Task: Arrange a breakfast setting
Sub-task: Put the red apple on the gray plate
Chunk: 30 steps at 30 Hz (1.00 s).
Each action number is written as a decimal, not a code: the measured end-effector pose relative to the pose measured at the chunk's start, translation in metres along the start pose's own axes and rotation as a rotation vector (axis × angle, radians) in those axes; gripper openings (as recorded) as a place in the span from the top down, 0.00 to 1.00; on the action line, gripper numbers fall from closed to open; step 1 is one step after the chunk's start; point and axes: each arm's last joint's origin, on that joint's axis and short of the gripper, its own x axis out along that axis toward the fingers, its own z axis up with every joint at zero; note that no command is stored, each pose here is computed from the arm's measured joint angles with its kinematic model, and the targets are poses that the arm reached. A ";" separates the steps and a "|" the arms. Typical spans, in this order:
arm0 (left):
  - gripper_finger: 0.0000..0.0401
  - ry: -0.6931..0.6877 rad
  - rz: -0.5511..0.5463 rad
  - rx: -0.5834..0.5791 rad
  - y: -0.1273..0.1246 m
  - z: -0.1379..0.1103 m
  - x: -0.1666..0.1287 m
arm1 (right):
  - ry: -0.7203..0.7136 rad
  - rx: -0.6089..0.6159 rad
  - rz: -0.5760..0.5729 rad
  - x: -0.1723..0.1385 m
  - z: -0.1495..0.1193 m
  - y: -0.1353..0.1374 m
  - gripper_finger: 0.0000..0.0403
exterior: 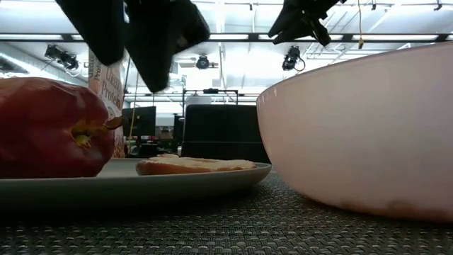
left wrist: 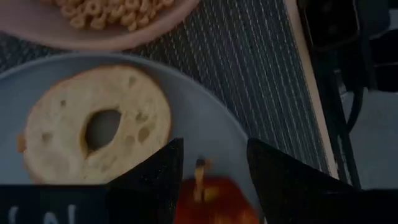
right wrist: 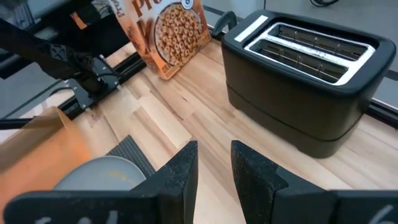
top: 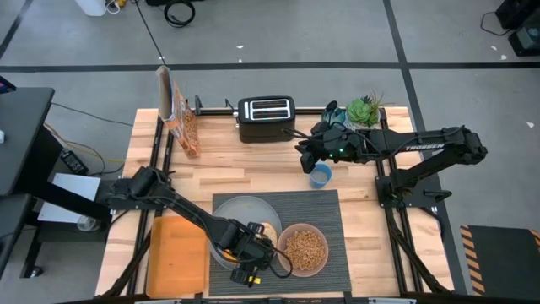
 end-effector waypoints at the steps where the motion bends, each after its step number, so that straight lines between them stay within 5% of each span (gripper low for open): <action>1: 0.54 -0.006 0.000 0.000 0.000 0.001 0.002 | -0.005 -0.001 0.003 0.000 0.000 0.000 0.75; 15: 0.58 0.117 0.016 0.030 0.002 -0.009 0.035 | -0.016 -0.030 0.010 0.000 0.002 0.001 0.75; 30: 0.96 0.159 -0.011 0.003 0.011 -0.010 0.034 | -0.021 -0.045 0.012 0.000 0.002 0.001 0.75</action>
